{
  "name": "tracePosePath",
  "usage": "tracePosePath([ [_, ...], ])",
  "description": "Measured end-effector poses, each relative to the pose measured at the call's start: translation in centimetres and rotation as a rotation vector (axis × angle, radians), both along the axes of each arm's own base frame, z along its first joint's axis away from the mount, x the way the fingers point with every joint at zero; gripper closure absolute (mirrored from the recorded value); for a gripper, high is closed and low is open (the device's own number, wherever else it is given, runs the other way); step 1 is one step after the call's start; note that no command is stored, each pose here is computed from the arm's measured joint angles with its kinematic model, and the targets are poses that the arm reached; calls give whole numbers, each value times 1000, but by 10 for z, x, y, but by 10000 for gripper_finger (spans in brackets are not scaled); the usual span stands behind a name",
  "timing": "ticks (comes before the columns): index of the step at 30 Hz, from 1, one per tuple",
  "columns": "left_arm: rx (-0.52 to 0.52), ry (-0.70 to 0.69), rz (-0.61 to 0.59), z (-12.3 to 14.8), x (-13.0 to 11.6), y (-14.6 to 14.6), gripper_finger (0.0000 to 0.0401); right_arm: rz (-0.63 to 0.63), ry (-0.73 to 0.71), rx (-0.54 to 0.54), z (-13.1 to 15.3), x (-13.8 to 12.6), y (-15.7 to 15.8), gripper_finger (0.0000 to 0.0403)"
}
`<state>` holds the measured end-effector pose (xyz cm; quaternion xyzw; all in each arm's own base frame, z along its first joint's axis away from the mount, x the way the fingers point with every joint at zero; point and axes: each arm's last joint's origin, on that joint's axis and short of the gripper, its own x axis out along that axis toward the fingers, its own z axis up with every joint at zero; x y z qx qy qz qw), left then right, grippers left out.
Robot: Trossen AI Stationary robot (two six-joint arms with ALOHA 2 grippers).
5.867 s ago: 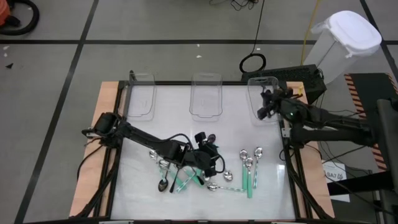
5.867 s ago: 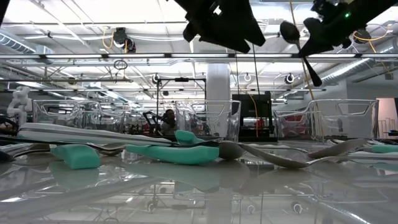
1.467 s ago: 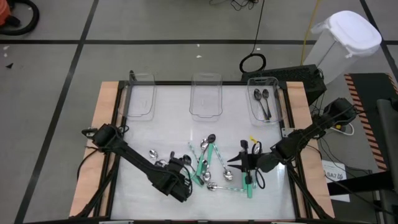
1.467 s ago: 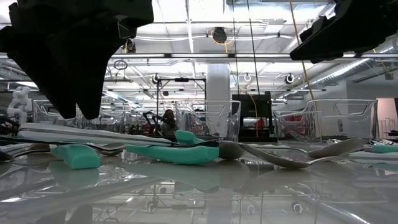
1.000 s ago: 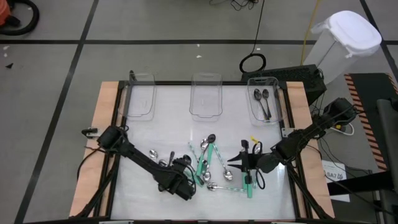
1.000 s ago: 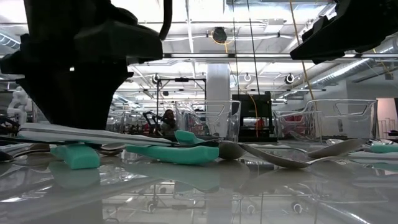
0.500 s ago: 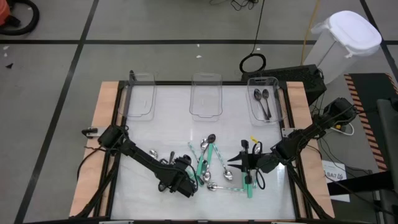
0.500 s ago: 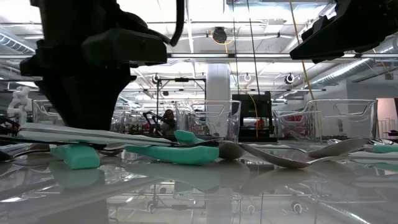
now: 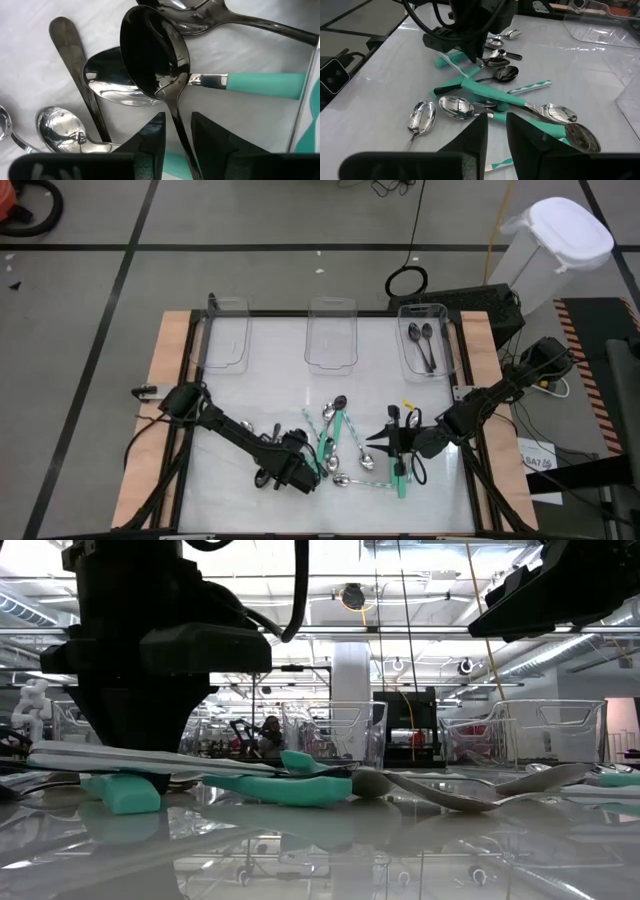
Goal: Sort silverware by color (type)
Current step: Put the black spoon into the right transparent bin
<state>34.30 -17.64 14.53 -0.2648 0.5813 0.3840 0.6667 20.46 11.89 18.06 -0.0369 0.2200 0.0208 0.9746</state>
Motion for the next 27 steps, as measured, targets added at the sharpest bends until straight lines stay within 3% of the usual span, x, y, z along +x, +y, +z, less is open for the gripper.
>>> tracePosePath([
  [5, 7, 0, -26, 0, 1, 0, 318, 3, 1, -7, 0, 0, 0, 335],
  [11, 19, 5, -38, 1, 0, 1, 389, 4, 1, -7, 0, 0, 0, 335],
  [15, 75, 39, -48, 12, -4, 2, 392, 3, 1, -5, 0, 0, 0, 335],
  [20, 195, -11, -74, 57, 0, -8, 394, 3, 2, -4, 0, 0, 0, 335],
  [27, 444, -331, -233, 141, 15, -23, 394, -3, -11, 14, 1, 0, 0, 335],
])
